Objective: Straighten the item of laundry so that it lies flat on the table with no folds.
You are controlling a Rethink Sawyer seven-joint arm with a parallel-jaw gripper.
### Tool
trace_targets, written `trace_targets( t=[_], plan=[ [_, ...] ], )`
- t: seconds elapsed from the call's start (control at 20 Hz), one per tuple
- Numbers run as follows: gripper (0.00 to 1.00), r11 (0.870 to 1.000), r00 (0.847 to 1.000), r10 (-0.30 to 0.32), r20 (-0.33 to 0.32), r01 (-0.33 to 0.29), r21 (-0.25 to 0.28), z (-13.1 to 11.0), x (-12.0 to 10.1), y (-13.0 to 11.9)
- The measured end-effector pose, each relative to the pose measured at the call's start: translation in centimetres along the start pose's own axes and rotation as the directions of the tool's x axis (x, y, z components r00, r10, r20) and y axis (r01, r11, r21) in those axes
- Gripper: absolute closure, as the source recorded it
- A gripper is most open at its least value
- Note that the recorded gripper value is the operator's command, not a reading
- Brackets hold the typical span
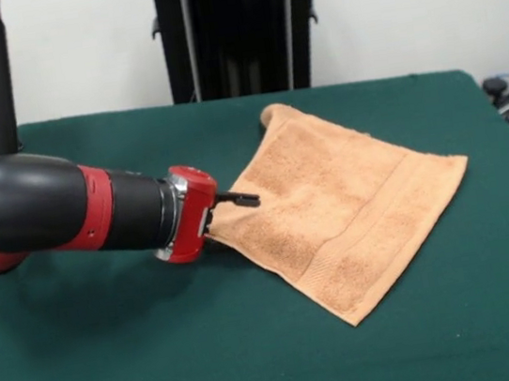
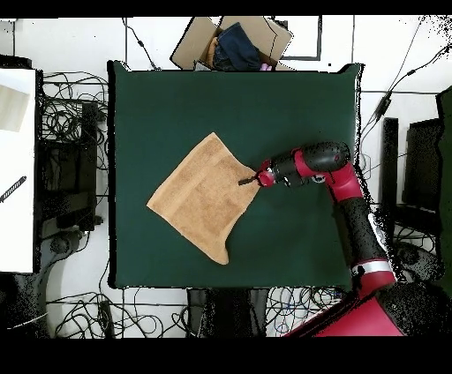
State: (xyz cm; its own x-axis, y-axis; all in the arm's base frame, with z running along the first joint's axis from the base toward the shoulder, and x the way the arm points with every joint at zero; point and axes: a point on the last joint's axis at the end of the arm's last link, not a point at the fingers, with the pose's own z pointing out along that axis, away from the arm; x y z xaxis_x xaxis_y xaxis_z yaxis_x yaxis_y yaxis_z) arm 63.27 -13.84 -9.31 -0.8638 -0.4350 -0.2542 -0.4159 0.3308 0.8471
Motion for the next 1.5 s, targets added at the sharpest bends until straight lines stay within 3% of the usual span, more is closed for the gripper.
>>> trace_targets(
  t=[0.45, 1.2, 1.5],
  plan=[
    [0.0, 1.0, 1.0, -0.003, 0.021, 0.002, 0.007, 1.2, 2.0, 1.2],
    [0.0, 1.0, 1.0, -0.007, 0.0, 0.007, 0.023, 1.1, 1.1, 1.2],
    [0.0, 1.0, 0.999, 0.0, -0.05, -0.001, -0.007, 0.7, 0.4, 0.9]
  ],
)
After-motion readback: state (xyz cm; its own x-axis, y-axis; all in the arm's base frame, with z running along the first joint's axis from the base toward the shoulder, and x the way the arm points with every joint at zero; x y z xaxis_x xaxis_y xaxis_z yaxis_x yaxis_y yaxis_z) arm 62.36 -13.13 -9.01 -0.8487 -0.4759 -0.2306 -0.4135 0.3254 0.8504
